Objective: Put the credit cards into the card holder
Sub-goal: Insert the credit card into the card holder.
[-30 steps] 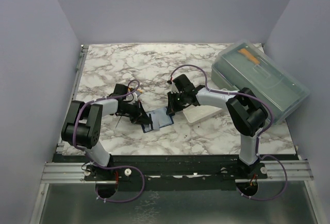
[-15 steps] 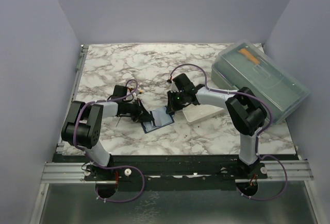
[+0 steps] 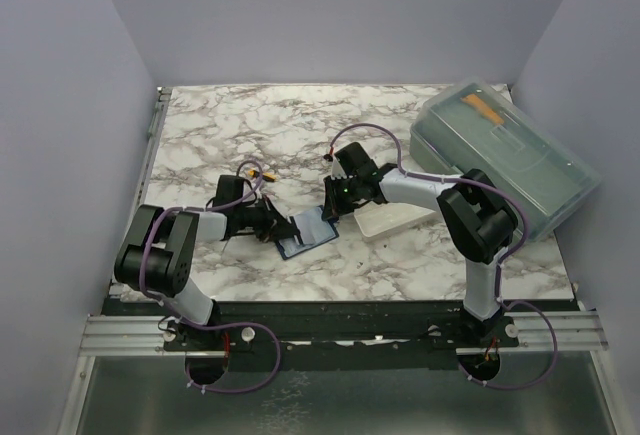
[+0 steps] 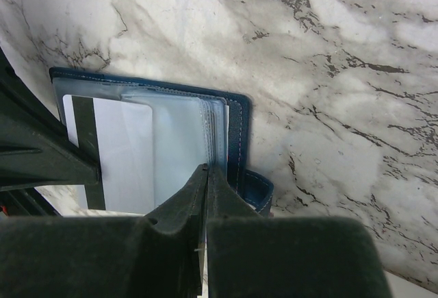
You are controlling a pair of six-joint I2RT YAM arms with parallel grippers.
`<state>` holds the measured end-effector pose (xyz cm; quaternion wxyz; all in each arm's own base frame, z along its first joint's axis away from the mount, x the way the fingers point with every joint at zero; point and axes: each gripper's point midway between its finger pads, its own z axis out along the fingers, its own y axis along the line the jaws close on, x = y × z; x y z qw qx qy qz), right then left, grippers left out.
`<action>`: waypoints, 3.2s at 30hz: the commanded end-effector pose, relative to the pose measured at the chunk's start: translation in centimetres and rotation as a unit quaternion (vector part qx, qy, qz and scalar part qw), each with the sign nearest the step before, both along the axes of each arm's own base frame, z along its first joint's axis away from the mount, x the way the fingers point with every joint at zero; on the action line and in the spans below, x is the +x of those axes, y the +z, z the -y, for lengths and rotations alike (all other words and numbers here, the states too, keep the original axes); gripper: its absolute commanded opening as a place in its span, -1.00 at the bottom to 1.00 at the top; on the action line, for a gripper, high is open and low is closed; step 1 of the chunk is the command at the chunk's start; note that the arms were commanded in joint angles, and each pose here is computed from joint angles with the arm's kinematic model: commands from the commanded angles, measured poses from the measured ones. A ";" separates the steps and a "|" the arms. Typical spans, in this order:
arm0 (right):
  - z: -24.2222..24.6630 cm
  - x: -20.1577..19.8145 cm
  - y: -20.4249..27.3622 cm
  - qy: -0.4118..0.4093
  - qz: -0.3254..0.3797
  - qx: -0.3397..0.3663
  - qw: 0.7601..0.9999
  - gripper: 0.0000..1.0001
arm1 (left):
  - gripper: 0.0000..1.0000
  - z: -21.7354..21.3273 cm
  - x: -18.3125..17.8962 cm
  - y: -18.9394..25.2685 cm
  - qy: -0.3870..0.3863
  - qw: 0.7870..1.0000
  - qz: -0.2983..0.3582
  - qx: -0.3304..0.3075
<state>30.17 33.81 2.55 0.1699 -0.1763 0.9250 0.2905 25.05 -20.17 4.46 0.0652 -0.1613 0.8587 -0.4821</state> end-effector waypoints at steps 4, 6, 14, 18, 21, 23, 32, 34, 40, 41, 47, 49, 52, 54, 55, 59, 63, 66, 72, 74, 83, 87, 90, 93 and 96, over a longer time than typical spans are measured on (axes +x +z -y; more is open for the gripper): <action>1.7 -0.8 -2.9 0.005 -0.028 -0.035 0.999 -0.91 | -1.00 -0.5 1.7 -0.1 0.063 0.997 0.038 0.005; 1.7 -0.9 -2.9 0.005 -0.028 -0.033 0.999 -0.91 | -1.00 -0.4 1.9 0.4 0.072 0.996 0.054 -0.005; 1.4 -1.1 -2.9 0.007 -0.035 -0.024 0.999 -0.91 | -1.00 0.9 2.4 1.1 0.076 0.994 0.073 -0.022; 1.4 -1.0 -2.4 0.005 -0.030 -0.025 0.999 -0.90 | -1.00 1.1 2.0 0.4 0.068 0.995 0.073 -0.014; 1.4 -0.8 -2.1 0.006 -0.026 -0.025 0.999 -0.87 | -1.00 1.1 1.9 0.0 0.065 0.995 0.070 -0.011; 1.3 -0.7 -2.0 0.006 -0.026 -0.025 0.999 -0.85 | -1.00 1.1 1.8 -0.2 0.065 0.995 0.070 -0.009; 1.7 -0.6 -1.5 0.008 -0.018 -0.034 0.999 -0.84 | -0.34 -0.4 1.3 -1.2 0.066 0.994 0.061 0.069; 1.8 -0.6 -1.5 0.009 -0.018 -0.036 0.999 -0.84 | -0.22 -1.1 1.2 -1.4 0.067 0.991 0.057 0.103; 1.5 -0.6 -1.5 0.011 -0.020 -0.031 0.999 -0.84 | -0.07 -2.1 1.0 -1.2 0.069 0.986 0.053 0.143; 1.5 -0.6 -1.5 0.011 -0.021 -0.030 0.999 -0.84 | -0.07 -2.0 1.0 -1.1 0.069 0.986 0.054 0.143; 1.3 -0.7 -1.4 0.012 -0.023 -0.026 0.999 -0.85 | -0.30 -0.7 1.3 -1.4 0.051 0.986 0.057 0.151; 1.3 -0.7 -1.3 0.012 -0.022 -0.026 0.999 -0.85 | -0.38 0.2 1.4 -1.4 0.040 0.986 0.061 0.150; 1.0 -0.9 -0.9 0.013 -0.026 -0.014 0.999 -0.85 | -0.51 2.5 2.8 -0.3 0.027 0.980 0.110 0.162; 0.9 -0.9 -0.8 0.012 -0.025 -0.011 1.000 -0.85 | -0.50 2.9 3.2 0.0 0.028 0.979 0.119 0.163; 1.0 -0.8 -0.8 0.012 -0.025 -0.012 1.000 -0.85 | -0.48 2.9 3.3 0.1 0.029 0.979 0.120 0.164; 1.2 -0.6 -0.5 0.004 -0.021 -0.020 1.000 -0.83 | -0.27 2.4 2.9 0.4 0.034 0.977 0.124 0.171; 1.7 -0.7 0.5 -0.008 -0.016 -0.024 1.000 -0.74 | -0.20 1.5 1.6 0.0 0.024 0.975 0.100 0.195; 1.9 -0.9 1.5 -0.011 -0.014 -0.022 1.000 -0.64 | -0.18 1.1 1.2 0.5 0.022 0.974 0.102 0.200; 1.2 -1.2 3.4 -0.007 -0.013 0.007 1.000 -0.41 | -0.64 2.2 1.7 2.2 0.019 0.978 0.118 0.169; 0.9 -1.2 3.4 -0.005 -0.018 0.015 1.000 -0.33 | -0.75 2.9 2.1 2.2 0.011 0.981 0.123 0.153; -0.8 -1.9 2.3 0.006 -0.053 0.061 0.997 -0.14 | -0.95 2.1 2.3 -0.7 0.017 0.978 0.096 0.184; -0.8 -2.3 1.8 0.007 -0.061 0.064 0.996 -0.13 | -0.98 1.4 1.7 -2.0 0.020 0.976 0.084 0.200; -0.9 -2.6 1.4 0.011 -0.066 0.069 0.995 -0.09 | -0.99 0.9 1.2 -2.6 0.024 0.974 0.079 0.209; -0.9 -2.9 1.0 0.015 -0.074 0.069 0.995 -0.08 | -1.00 0.5 0.9 -2.8 0.027 0.973 0.079 0.215; -1.0 -3.0 0.8 0.017 -0.078 0.070 0.994 -0.07 | -1.00 0.4 0.7 -3.1 0.025 0.973 0.073 0.216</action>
